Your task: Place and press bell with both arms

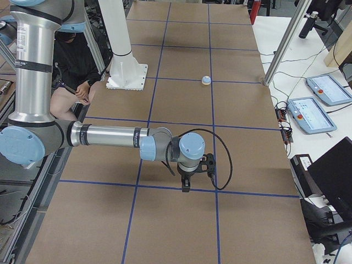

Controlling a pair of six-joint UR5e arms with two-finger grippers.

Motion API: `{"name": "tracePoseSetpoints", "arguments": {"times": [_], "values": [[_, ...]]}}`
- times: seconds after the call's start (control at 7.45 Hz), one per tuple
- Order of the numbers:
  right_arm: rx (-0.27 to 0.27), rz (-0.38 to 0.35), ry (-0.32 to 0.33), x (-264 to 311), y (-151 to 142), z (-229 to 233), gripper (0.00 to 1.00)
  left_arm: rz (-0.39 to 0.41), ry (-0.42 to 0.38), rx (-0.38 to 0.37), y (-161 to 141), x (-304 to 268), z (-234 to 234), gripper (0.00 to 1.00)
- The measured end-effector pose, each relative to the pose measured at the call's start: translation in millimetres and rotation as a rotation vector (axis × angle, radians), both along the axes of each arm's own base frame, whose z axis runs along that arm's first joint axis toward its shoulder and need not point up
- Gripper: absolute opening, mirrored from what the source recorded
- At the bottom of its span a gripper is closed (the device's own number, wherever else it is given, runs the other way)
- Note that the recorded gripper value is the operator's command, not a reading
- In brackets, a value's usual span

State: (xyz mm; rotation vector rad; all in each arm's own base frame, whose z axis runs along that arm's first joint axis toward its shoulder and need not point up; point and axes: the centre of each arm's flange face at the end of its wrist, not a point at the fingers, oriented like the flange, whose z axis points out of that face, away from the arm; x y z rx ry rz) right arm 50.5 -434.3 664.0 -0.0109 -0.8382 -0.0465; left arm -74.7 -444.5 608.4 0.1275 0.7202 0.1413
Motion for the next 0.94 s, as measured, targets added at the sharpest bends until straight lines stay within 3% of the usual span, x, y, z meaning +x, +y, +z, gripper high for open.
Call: {"name": "tracePoseSetpoints", "arguments": {"times": [0.54,0.94], "values": [[0.005,0.090,-0.002,37.0,2.7,-25.5,1.00,-0.001,0.001,0.003,-1.3,-0.1,-3.2,1.00],[-0.069,0.088,0.008,36.2,-8.3,-79.8,1.00,0.000,0.001,0.004,-2.4,0.4,-3.9,1.00]]}}
